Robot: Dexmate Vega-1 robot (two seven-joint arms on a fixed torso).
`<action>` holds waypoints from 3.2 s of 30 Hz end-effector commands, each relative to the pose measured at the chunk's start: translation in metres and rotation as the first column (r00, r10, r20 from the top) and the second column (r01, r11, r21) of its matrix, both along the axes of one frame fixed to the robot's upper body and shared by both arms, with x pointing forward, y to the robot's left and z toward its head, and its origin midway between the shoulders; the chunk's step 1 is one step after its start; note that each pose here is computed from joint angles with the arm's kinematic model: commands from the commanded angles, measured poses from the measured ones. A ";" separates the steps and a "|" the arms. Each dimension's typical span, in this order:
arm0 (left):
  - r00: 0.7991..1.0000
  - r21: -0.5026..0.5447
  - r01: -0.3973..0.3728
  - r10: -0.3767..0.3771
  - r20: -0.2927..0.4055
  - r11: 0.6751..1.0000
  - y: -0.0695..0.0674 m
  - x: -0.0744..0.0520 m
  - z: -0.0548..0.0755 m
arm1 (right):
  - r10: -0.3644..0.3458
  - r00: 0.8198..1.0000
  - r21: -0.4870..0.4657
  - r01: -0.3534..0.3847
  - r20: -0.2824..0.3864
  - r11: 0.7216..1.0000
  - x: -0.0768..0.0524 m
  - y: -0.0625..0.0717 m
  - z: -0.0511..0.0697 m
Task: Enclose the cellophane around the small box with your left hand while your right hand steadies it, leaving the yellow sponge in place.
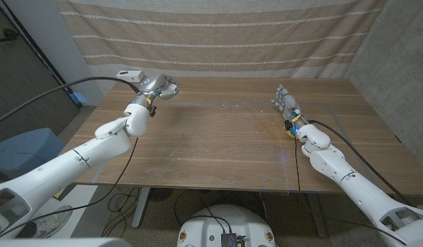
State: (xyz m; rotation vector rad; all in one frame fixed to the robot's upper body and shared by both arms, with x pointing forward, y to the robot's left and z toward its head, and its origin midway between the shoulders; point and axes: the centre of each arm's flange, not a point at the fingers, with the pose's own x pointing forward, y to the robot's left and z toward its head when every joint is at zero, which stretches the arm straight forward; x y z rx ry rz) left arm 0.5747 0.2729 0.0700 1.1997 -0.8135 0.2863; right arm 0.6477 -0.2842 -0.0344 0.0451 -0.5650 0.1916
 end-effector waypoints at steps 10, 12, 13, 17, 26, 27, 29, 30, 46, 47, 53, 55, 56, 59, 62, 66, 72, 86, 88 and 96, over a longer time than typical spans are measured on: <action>0.970 0.287 0.241 -0.233 -0.063 0.927 -0.053 -0.009 0.028 | -0.017 1.000 0.019 0.017 0.016 1.000 -0.012 0.003 -0.007; 0.965 0.309 0.262 -0.252 -0.075 0.914 -0.059 -0.010 0.029 | -0.019 1.000 0.022 0.019 0.017 1.000 -0.012 0.003 -0.008; 0.963 0.320 0.270 -0.258 -0.078 0.908 -0.062 -0.011 0.029 | -0.019 1.000 0.020 0.019 0.018 1.000 -0.013 0.003 -0.008; 0.952 0.363 0.307 -0.289 -0.104 0.880 -0.073 -0.012 0.030 | -0.021 1.000 0.025 0.021 0.018 0.999 -0.015 0.004 -0.008; 0.923 0.449 0.383 -0.351 -0.156 0.807 -0.097 -0.016 0.028 | -0.028 0.999 0.030 0.028 0.023 0.999 -0.018 0.004 -0.010; 0.919 0.455 0.392 -0.358 -0.164 0.800 -0.100 -0.016 0.027 | -0.031 0.999 0.035 0.030 0.022 0.999 -0.019 0.004 -0.011; 0.913 0.469 0.407 -0.369 -0.176 0.784 -0.104 -0.017 0.026 | -0.033 0.999 0.038 0.032 0.022 0.999 -0.020 0.004 -0.012; 0.910 0.476 0.412 -0.372 -0.181 0.777 -0.106 -0.017 0.025 | -0.034 0.999 0.033 0.033 0.024 0.999 -0.020 0.004 -0.012; 0.875 0.528 0.484 -0.394 -0.281 0.698 -0.133 -0.009 -0.003 | -0.043 0.999 0.043 0.042 0.024 0.998 -0.023 0.001 -0.017; 0.872 0.529 0.489 -0.394 -0.290 0.694 -0.135 -0.008 -0.005 | -0.043 0.999 0.047 0.042 0.021 0.998 -0.023 0.001 -0.017; 0.858 0.521 0.514 -0.392 -0.333 0.682 -0.140 -0.001 -0.014 | -0.044 0.999 0.048 0.043 0.015 0.998 -0.023 0.000 -0.019; 0.851 0.518 0.523 -0.388 -0.353 0.677 -0.141 0.003 -0.017 | -0.044 0.999 0.044 0.043 0.016 0.998 -0.023 0.000 -0.020; 0.849 0.516 0.527 -0.386 -0.362 0.676 -0.141 0.005 -0.018 | -0.044 0.999 0.045 0.044 0.015 0.998 -0.023 -0.001 -0.020; 0.842 0.516 0.536 -0.375 -0.389 0.668 -0.143 0.010 -0.023 | -0.045 0.999 0.052 0.044 0.010 0.998 -0.023 -0.001 -0.021; 0.838 0.520 0.538 -0.357 -0.412 0.663 -0.146 0.017 -0.029 | -0.045 0.999 0.053 0.044 0.010 0.998 -0.023 -0.001 -0.021; 0.843 0.536 0.528 -0.328 -0.427 0.658 -0.148 0.024 -0.035 | -0.047 0.999 0.054 0.046 0.009 0.997 -0.023 -0.002 -0.022; 0.854 0.573 0.510 -0.297 -0.427 0.641 -0.154 0.030 -0.042 | -0.050 0.999 0.056 0.049 0.008 0.997 -0.023 -0.004 -0.023; 0.888 0.673 0.458 -0.259 -0.380 0.580 -0.165 0.037 -0.057 | -0.052 0.999 0.061 0.052 0.001 0.997 -0.020 -0.005 -0.025; 0.888 0.677 0.458 -0.256 -0.383 0.576 -0.165 0.038 -0.058 | -0.054 0.999 0.068 0.054 -0.002 0.996 -0.020 -0.006 -0.025; 0.900 0.710 0.434 -0.231 -0.369 0.555 -0.168 0.038 -0.062 | -0.054 0.999 0.060 0.054 0.004 0.997 -0.018 -0.007 -0.023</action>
